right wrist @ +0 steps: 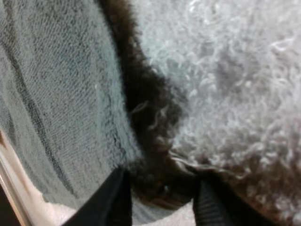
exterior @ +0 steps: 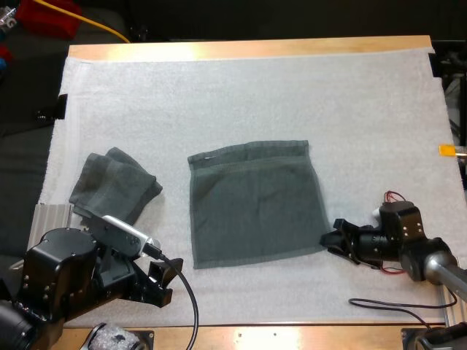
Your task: Pick towel from pile, fold and stack
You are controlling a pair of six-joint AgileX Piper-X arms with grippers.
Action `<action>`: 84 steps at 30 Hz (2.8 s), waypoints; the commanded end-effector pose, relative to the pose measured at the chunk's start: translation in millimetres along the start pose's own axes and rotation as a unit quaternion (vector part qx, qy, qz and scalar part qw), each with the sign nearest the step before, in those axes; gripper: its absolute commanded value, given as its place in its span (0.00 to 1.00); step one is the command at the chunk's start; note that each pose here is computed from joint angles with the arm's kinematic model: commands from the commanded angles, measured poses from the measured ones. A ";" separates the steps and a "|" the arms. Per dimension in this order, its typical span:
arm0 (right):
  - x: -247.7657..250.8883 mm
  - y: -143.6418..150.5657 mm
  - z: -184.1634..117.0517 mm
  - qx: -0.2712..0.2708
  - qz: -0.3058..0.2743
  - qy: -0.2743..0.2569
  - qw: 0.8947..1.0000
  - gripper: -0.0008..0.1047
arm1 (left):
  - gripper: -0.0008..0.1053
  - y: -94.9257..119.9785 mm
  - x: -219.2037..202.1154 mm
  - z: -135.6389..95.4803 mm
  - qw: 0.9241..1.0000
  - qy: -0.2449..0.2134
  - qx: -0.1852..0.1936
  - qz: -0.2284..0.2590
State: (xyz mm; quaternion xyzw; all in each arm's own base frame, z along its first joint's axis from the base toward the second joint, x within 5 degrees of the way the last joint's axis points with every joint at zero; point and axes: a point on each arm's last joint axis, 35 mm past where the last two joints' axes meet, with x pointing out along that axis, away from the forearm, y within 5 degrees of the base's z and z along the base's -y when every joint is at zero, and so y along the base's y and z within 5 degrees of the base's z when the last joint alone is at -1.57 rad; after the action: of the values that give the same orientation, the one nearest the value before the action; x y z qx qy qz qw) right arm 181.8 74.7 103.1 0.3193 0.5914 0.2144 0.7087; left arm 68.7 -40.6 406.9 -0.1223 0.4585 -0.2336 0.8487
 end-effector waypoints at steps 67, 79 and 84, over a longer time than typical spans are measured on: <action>-39.6 6.5 -26.7 -0.076 -0.110 -0.047 0.990 0.02 | 0.63 64.3 192.3 -41.6 0.973 0.150 -0.159 -0.066; -39.6 6.5 -26.8 -0.076 -0.109 -0.046 0.990 0.02 | 0.63 81.9 245.8 -45.0 0.954 0.228 -0.195 -0.025; -39.6 6.5 -26.8 -0.076 -0.109 -0.046 0.990 0.02 | 0.63 85.7 263.2 -47.1 0.944 0.253 -0.208 -0.049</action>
State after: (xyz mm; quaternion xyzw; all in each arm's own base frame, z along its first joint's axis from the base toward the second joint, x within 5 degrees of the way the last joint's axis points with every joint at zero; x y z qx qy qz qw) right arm 151.1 58.9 135.0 0.2140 0.5632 0.1714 0.7795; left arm 176.8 -98.0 154.2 -0.2486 0.6924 -0.1876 0.6508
